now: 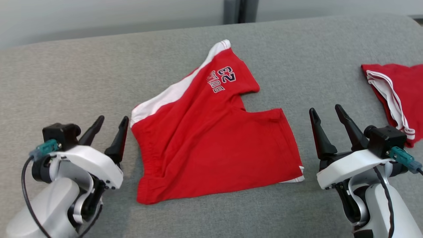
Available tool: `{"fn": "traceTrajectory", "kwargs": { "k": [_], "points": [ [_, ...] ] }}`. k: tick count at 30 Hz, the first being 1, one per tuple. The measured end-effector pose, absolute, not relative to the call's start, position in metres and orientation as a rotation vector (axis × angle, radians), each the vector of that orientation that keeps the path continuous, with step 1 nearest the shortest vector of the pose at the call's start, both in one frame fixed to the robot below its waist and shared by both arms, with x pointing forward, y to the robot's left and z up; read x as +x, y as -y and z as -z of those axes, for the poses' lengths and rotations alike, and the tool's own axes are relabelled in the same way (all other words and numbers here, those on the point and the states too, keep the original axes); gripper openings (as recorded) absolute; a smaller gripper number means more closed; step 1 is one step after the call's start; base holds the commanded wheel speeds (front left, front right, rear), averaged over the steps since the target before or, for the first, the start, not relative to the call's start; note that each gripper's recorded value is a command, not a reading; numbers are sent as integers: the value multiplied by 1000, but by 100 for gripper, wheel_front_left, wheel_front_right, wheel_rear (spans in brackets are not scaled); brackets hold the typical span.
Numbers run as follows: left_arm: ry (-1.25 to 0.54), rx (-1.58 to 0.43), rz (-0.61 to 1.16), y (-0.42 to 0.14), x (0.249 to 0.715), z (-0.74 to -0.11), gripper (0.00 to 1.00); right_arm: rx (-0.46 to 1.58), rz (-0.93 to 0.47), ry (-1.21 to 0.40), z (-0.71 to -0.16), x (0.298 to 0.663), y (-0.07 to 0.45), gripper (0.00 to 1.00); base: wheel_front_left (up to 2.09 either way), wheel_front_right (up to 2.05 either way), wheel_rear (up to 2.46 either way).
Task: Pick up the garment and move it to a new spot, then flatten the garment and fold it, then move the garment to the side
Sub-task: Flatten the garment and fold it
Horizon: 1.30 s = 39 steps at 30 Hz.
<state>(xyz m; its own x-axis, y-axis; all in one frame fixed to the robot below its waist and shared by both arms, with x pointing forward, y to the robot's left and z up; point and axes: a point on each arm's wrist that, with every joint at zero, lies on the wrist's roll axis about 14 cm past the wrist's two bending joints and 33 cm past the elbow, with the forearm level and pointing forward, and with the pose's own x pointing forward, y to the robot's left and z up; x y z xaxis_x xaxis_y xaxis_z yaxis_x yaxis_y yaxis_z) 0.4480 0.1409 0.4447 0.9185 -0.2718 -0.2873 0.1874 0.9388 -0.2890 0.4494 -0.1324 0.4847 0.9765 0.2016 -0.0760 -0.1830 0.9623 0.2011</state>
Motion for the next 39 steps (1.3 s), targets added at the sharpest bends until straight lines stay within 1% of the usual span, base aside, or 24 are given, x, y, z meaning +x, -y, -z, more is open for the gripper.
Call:
{"fn": "traceTrajectory", "kwargs": {
  "k": [2,10,16,17,18,20,23,33,39],
  "points": [
    [-372,-234,241,-139,456,-433,100,192,-181,-100,-482,450,138,100,0,0,0],
    [-549,-150,370,-112,477,-394,100,188,-112,-133,-466,446,163,100,0,0,0],
    [-600,-102,375,-114,490,-380,100,188,-85,-145,-460,444,172,100,0,0,0],
    [-606,-101,382,-113,491,-378,91,189,-83,-147,-459,443,173,100,0,0,0],
    [-621,-97,401,-110,490,-376,0,189,-82,-147,-458,444,173,100,0,0,0],
    [-646,-97,444,-102,487,-373,0,188,-80,-144,-458,444,174,100,0,0,0],
    [-633,-93,447,-104,496,-377,0,188,-78,-148,-456,444,174,100,0,0,0],
    [-448,61,386,-128,578,-440,0,198,-79,-160,-445,447,173,100,0,0,0],
    [-460,203,350,-137,614,-452,0,216,-75,-168,-436,450,174,100,0,0,0]
  ]
}}
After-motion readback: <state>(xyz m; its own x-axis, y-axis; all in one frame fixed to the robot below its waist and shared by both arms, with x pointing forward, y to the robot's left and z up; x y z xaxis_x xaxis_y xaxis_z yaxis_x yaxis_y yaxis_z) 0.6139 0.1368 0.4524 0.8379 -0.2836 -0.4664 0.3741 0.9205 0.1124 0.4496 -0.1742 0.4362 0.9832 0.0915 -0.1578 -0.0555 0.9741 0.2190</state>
